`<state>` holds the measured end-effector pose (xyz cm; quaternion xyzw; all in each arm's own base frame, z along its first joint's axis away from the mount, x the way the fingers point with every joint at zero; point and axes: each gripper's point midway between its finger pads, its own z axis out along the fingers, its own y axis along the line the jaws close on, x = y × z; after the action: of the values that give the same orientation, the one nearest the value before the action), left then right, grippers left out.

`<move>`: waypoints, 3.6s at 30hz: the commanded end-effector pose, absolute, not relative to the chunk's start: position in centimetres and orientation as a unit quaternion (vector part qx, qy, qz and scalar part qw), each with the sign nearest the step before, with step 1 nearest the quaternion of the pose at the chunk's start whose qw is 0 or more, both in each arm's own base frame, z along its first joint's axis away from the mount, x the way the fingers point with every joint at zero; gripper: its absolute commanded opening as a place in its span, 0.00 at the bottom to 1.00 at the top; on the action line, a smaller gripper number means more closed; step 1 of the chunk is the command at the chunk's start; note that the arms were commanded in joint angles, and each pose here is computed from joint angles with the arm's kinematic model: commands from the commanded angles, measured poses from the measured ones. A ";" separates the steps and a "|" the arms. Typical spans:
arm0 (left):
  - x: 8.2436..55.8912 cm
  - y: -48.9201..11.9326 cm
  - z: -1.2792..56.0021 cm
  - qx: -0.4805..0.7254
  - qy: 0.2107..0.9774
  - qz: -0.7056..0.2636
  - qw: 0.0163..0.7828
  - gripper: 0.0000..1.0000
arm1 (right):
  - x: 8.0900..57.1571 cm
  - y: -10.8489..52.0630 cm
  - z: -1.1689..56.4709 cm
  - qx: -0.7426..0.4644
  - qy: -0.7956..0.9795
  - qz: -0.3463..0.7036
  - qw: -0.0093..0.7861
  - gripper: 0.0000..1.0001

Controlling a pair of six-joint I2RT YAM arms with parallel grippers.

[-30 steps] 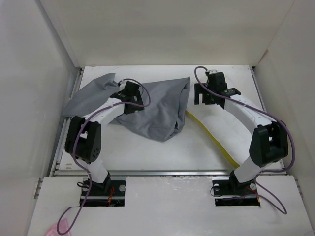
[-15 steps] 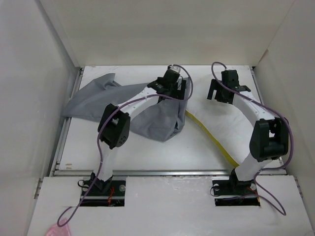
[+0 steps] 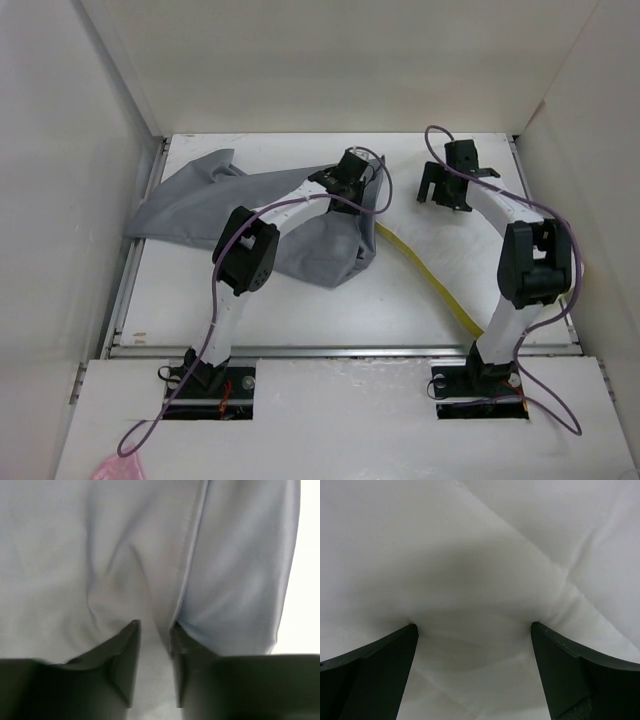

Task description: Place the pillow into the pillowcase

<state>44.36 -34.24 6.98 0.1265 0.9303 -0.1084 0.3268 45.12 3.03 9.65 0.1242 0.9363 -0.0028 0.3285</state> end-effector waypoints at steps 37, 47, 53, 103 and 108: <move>44.4 -34.1 20.9 0.126 0.877 -0.166 0.433 0.00 | 39.2 -0.7 25.5 0.141 0.848 0.019 0.511 0.00; 43.7 -33.6 22.6 0.118 0.878 -0.170 0.431 0.00 | 38.8 6.9 16.9 0.109 0.890 0.043 0.441 0.00; 40.6 -33.7 21.6 0.139 0.884 -0.177 0.409 0.00 | 43.2 8.1 18.9 0.149 0.867 0.023 0.475 0.00; 43.7 -25.7 19.4 0.063 0.925 -0.056 0.370 1.00 | 45.7 20.6 19.8 -0.063 0.862 0.186 0.467 1.00; 42.3 -26.0 14.3 0.090 0.950 -0.034 0.296 1.00 | 49.8 22.3 17.9 -0.085 0.864 0.208 0.451 1.00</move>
<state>45.32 -26.22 16.28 0.0481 0.9341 -0.0478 0.3506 48.09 20.55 15.77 -0.0515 0.8831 0.1736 0.4327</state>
